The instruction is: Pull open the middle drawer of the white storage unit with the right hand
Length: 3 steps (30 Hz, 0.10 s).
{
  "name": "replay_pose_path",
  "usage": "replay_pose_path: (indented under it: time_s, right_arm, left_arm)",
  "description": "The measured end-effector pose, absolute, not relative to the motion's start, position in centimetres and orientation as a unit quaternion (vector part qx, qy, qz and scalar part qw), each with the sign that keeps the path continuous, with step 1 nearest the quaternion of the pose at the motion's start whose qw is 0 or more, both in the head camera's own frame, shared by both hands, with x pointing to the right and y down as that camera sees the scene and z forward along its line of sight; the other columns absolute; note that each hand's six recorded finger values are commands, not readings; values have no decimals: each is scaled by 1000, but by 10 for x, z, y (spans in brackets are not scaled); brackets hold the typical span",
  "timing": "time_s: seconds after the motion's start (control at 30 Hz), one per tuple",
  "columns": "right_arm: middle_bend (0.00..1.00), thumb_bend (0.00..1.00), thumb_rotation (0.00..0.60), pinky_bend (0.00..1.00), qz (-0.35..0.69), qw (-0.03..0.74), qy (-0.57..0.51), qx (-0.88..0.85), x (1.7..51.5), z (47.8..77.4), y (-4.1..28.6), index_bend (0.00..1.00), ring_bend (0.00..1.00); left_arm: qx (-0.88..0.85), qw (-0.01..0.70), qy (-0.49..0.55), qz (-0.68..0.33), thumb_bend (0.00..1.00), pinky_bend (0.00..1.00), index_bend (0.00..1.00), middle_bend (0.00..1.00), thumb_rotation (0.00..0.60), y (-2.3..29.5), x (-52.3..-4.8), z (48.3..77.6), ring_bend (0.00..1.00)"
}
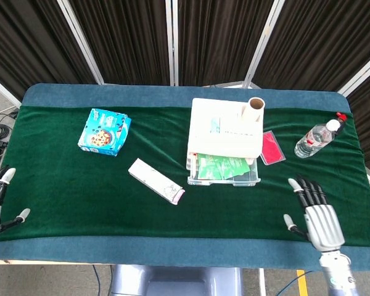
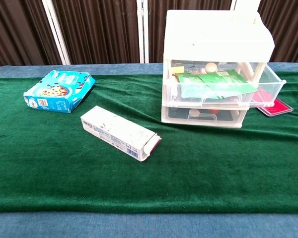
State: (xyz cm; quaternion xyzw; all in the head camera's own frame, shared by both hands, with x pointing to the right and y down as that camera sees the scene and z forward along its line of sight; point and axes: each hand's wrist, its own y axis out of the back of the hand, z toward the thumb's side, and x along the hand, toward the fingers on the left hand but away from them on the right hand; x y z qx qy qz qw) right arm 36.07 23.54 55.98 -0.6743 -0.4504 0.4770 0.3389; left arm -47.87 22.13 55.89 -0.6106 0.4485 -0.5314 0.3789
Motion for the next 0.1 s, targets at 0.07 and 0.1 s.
replay_pose_path:
  time_s: [0.07, 0.1]
  right_arm:
    - [0, 245, 600, 0, 483, 339, -452, -669, 369, 561, 237, 20, 0]
    - [0, 245, 600, 0, 486, 338, -454, -666, 373, 562, 237, 20, 0]
  left_arm:
    - [-610, 377, 446, -535, 190, 0, 0, 0, 600, 222, -480, 561, 0]
    - [-610, 376, 445, -537, 190, 0, 0, 0, 600, 222, -480, 562, 0]
